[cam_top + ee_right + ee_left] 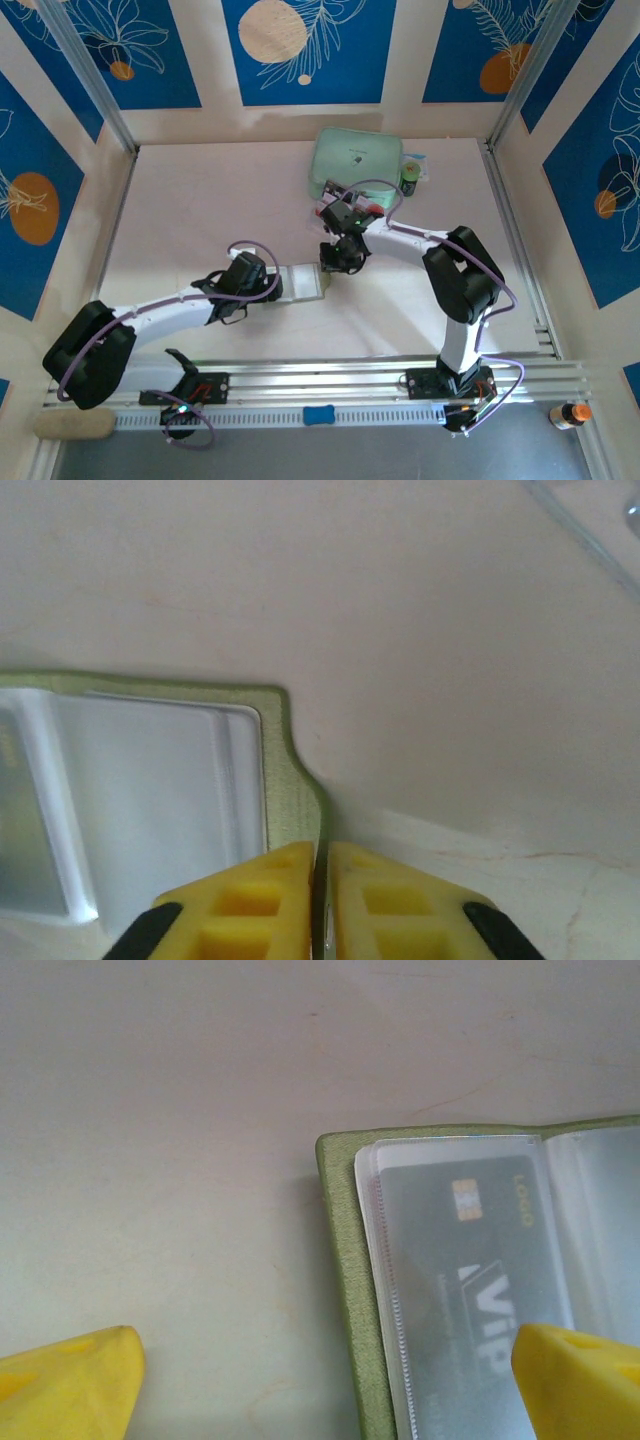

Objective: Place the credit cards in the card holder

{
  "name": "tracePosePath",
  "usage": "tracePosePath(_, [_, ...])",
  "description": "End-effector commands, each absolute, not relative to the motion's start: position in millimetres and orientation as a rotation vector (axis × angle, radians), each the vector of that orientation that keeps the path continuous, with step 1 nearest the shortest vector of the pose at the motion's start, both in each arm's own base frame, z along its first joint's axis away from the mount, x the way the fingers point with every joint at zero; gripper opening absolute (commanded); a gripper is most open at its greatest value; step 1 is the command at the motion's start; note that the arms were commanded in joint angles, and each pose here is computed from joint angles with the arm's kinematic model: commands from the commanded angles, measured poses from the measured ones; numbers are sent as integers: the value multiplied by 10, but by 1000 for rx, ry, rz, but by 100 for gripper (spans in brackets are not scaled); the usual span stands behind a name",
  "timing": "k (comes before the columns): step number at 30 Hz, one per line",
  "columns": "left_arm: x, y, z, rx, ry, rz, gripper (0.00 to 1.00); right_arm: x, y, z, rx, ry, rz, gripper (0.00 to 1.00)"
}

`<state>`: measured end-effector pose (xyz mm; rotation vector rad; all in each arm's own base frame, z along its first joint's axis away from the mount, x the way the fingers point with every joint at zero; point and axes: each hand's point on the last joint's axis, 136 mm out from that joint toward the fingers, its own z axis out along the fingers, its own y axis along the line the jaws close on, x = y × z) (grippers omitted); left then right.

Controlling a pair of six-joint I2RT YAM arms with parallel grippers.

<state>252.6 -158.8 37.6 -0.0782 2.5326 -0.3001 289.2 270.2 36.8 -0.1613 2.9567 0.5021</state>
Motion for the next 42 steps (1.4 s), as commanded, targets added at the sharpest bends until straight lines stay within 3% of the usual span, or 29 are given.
tracePosePath(1, [2610, -1671, 449, -54, 2521, -331, 95, 2824, 2570, 331, -150, 2978, 476, 0])
tracePosePath(16, [2639, -1774, 421, -37, 2534, -373, 95, 2619, 2222, 403, -58, 2970, 458, 1])
tracePosePath(18, [2644, -1782, 433, -38, 2532, -379, 95, 2635, 2193, 430, -51, 2965, 460, 8])
tracePosePath(21, [2641, -1791, 454, -37, 2529, -386, 95, 2686, 2153, 551, -47, 2938, 464, 31])
tracePosePath(24, [2644, -1795, 486, -40, 2523, -396, 95, 2781, 2110, 785, -55, 2882, 465, 38])
tracePosePath(33, [2660, -1810, 563, -43, 2508, -410, 95, 3287, 1797, 1569, -151, 2648, 362, 41])
tracePosePath(42, [2676, -1822, 615, -41, 2501, -414, 95, 3665, 1702, 1629, -321, 2648, 221, 38])
